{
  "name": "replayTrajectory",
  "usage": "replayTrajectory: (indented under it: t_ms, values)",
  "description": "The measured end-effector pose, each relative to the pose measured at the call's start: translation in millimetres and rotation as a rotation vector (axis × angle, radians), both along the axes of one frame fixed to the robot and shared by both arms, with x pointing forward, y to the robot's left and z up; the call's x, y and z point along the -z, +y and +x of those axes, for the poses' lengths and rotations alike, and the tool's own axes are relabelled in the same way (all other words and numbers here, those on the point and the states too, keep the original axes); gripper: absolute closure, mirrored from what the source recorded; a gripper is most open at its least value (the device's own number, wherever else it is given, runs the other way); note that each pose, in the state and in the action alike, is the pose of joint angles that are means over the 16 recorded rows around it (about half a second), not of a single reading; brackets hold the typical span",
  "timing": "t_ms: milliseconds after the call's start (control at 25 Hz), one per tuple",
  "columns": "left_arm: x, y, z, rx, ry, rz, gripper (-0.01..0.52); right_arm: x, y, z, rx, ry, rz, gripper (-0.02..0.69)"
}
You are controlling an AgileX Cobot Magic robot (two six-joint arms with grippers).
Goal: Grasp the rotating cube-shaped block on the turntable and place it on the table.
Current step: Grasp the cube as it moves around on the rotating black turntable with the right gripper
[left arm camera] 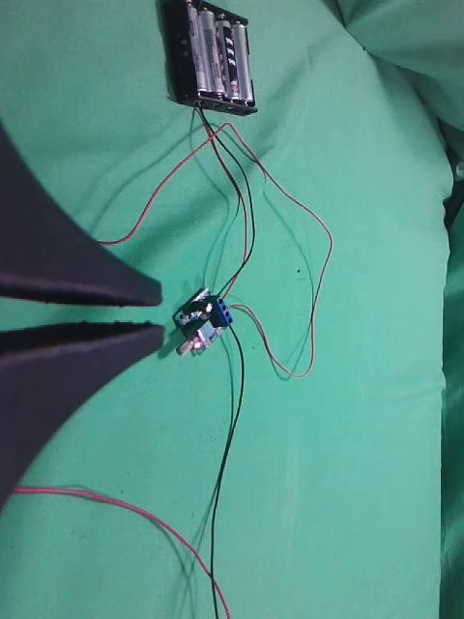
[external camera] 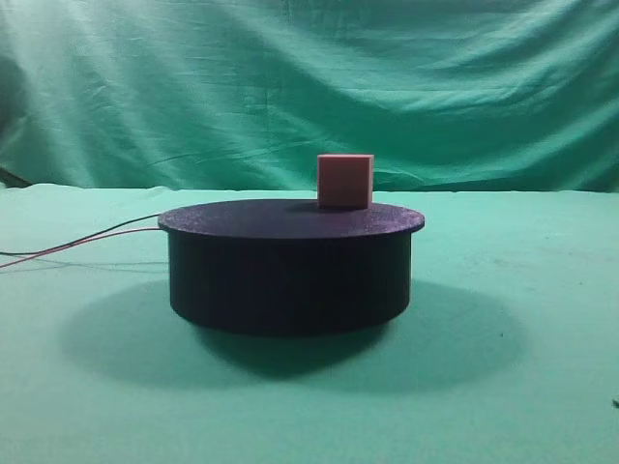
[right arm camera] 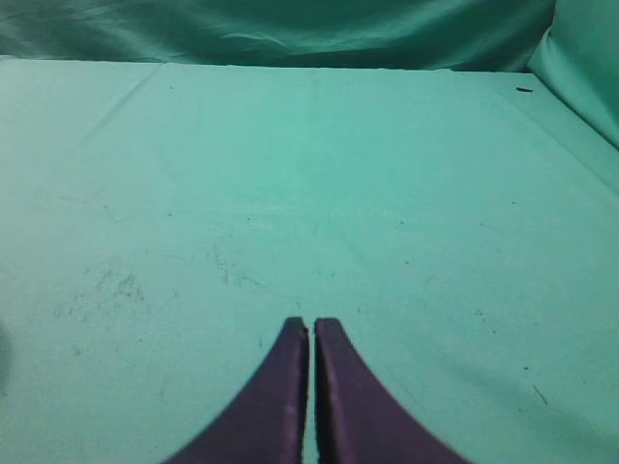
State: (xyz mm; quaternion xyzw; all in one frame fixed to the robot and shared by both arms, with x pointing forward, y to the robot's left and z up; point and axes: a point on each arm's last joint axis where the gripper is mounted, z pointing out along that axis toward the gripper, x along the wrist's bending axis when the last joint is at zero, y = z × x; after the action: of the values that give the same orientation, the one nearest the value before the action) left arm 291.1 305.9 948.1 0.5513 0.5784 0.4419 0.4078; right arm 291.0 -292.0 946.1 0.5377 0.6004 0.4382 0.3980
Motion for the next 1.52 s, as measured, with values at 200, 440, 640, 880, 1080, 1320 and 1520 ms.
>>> replayTrajectory:
  t_ms: [200,440,640,880,1080,1320,1520]
  values:
    - [0.0,0.0,0.0,0.000,0.000,0.000,0.514,0.0,0.0,0.0,0.000,0.000,0.000,0.665]
    - [0.0,0.0,0.0,0.000,0.000,0.000,0.514,0.0,0.0,0.0,0.000,0.000,0.000,0.665]
    - [0.0,0.0,0.0,0.000,0.000,0.000,0.514,-4.2,-0.3,1.3,0.005,-0.050,0.004,0.665]
    - [0.0,0.0,0.0,0.000,0.000,0.000,0.514,-25.1,-2.0,4.4,0.028,-0.284,0.033,0.665]
    - [0.0,0.0,0.0,0.000,0.000,0.000,0.514,-46.8,-3.4,3.9,0.044,-0.432,0.073,0.665]
    - [0.0,0.0,0.0,0.000,0.000,0.000,0.514,-67.3,-2.3,10.8,0.045,-0.356,0.114,0.665]
    - [0.0,0.0,0.0,0.000,0.000,0.000,0.514,-70.0,1.7,23.0,0.036,-0.103,0.160,0.665]
